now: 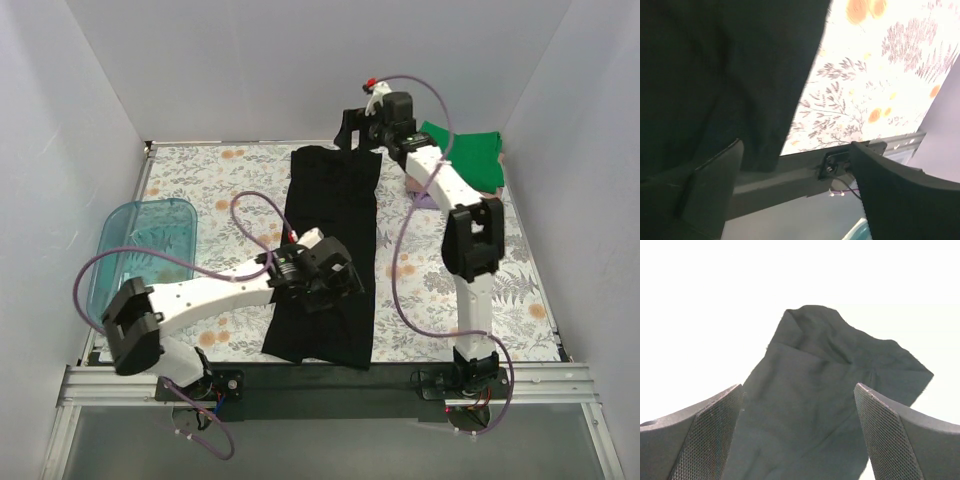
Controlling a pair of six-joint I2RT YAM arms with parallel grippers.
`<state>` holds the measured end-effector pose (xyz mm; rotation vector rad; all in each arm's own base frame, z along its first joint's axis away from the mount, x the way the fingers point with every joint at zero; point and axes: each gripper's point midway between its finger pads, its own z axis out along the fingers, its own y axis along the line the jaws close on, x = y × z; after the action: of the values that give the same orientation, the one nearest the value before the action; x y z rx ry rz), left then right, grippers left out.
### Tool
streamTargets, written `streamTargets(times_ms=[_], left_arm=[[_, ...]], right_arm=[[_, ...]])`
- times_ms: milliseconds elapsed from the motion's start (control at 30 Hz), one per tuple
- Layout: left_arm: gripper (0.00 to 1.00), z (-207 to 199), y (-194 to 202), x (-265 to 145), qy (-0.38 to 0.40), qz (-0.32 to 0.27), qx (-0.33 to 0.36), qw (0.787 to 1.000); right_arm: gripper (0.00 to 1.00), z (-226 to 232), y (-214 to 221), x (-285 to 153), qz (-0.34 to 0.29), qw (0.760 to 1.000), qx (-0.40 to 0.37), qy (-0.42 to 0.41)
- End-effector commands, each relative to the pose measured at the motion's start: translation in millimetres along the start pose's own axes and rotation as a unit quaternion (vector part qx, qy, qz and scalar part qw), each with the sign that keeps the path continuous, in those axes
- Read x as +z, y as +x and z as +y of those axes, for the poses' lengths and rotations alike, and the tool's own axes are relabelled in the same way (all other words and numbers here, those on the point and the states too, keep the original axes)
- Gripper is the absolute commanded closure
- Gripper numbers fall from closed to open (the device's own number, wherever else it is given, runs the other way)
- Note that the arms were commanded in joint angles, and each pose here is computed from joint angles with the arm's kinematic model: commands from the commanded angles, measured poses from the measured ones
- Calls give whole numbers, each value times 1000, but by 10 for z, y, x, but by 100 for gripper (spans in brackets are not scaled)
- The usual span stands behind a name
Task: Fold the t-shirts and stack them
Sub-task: Fold the tshirt
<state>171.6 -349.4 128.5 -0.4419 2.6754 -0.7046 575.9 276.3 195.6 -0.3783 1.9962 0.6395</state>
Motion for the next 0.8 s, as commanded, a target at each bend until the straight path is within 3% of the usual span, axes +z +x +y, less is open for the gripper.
streamTargets(times_ms=[0,100,133,167,233,267,333,367,400,467,767], left_arm=[[10,562,-184,-288,-72,-64,-86,992],[8,1225,-174,-425,-146,-87,-101,980],[8,1428,-169,-519,-169,-91,-99,976],[8,1676,-138,-514,-201,-96,-112,968],[8,1939,-87,-568,-232,-93,-114,961],[8,2139,-34,-569,-249,-93,-125,956],[8,2328,62,-561,-263,-81,-138,951],[8,2354,77,-572,-251,-81,-151,953],[9,2508,139,-548,-262,-75,-152,950],[11,2436,162,-502,-220,-65,-158,960],[15,2251,144,-288,-164,-63,-138,975]], right_arm=[[2,288,-440,-753,-37,999,-8,8],[2,343,221,-1181,25,999,40,23],[2,440,202,-1462,14,998,52,26],[2,373,837,-1538,71,993,75,49],[2,512,1083,-1896,70,992,85,60],[2,598,1587,-1984,112,988,79,71],[2,934,1848,-2231,116,989,78,46],[2,938,2247,-2341,152,983,85,52],[1,1022,2278,-2462,143,985,93,41],[2,1111,2717,-2635,183,975,120,38],[2,1491,3238,-3047,240,964,116,-12]])
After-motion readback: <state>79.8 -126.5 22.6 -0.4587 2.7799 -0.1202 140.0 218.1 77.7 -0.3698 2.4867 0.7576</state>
